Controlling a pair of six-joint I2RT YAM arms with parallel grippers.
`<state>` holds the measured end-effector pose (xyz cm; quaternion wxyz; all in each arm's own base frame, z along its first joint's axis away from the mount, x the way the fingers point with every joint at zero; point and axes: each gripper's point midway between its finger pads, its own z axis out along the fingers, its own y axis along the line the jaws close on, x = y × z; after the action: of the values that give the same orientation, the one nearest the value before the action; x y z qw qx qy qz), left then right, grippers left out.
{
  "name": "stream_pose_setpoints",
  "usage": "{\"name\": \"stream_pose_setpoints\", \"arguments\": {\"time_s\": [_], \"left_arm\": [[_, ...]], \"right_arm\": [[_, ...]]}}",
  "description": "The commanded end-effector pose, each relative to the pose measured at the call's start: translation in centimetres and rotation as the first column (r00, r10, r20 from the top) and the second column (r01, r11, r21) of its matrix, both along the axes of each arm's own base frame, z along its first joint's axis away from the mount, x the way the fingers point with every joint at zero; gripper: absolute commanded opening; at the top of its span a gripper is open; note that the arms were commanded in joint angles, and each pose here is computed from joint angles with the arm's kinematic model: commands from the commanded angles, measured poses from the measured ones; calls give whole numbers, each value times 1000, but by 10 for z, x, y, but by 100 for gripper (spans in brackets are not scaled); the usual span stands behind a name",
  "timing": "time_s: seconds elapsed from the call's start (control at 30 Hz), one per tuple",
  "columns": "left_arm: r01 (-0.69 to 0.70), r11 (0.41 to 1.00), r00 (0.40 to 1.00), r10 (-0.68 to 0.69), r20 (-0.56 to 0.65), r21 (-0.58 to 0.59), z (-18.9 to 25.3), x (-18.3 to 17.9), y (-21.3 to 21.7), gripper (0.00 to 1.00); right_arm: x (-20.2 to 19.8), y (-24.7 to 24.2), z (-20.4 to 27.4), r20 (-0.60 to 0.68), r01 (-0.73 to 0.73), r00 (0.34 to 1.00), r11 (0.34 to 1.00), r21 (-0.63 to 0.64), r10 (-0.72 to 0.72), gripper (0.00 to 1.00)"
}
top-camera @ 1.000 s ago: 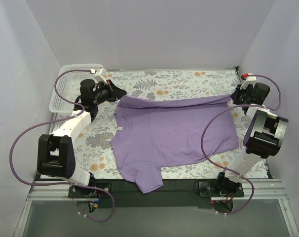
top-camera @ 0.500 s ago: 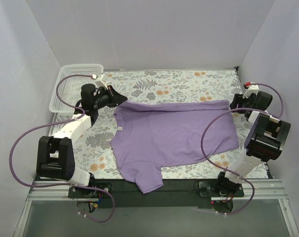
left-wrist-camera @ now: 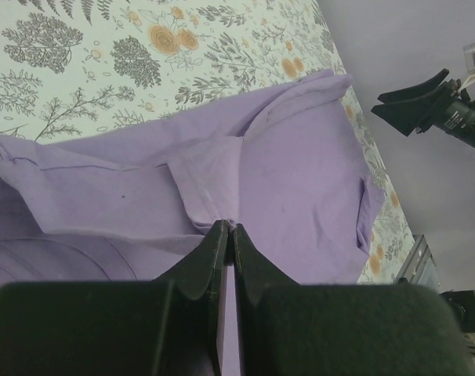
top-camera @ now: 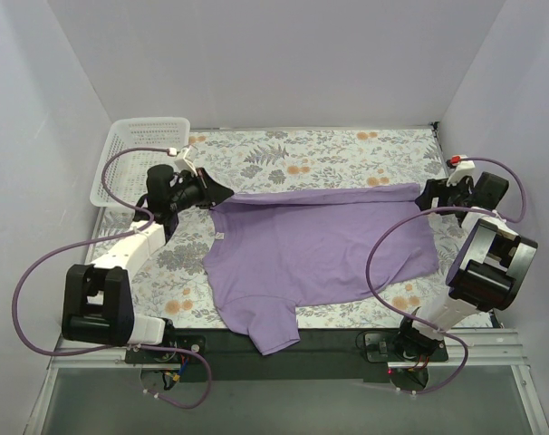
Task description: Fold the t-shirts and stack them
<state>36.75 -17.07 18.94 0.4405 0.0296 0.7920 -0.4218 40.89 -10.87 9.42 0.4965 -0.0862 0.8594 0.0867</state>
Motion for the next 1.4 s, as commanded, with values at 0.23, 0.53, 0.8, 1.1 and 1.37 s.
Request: {"name": "stream_pose_setpoints", "arguments": {"time_s": [0.23, 0.53, 0.8, 1.1, 1.37], "left_arm": [[35, 999, 999, -35, -21, -3, -10, -20, -4, 0], [68, 998, 995, -67, -69, 5, -19, -36, -14, 0], [162, 984, 961, -141, -236, 69, -43, -77, -25, 25], [33, 970, 990, 1, -142, 239, -25, -69, -1, 63], [221, 949, 913, -120, -390, 226, -83, -42, -36, 53]], "right_arm": [[-6, 21, 6, -3, -102, 995, 993, 67, 102, 86], [-9, 24, 5, -8, -113, 994, 991, 77, 113, 86], [-9, 25, 6, -8, -115, 993, 990, 79, 116, 87], [-9, 32, 10, 0, -142, 990, 984, 112, 143, 87], [-23, 52, 11, -18, -221, 974, 960, 174, 227, 87]]}}
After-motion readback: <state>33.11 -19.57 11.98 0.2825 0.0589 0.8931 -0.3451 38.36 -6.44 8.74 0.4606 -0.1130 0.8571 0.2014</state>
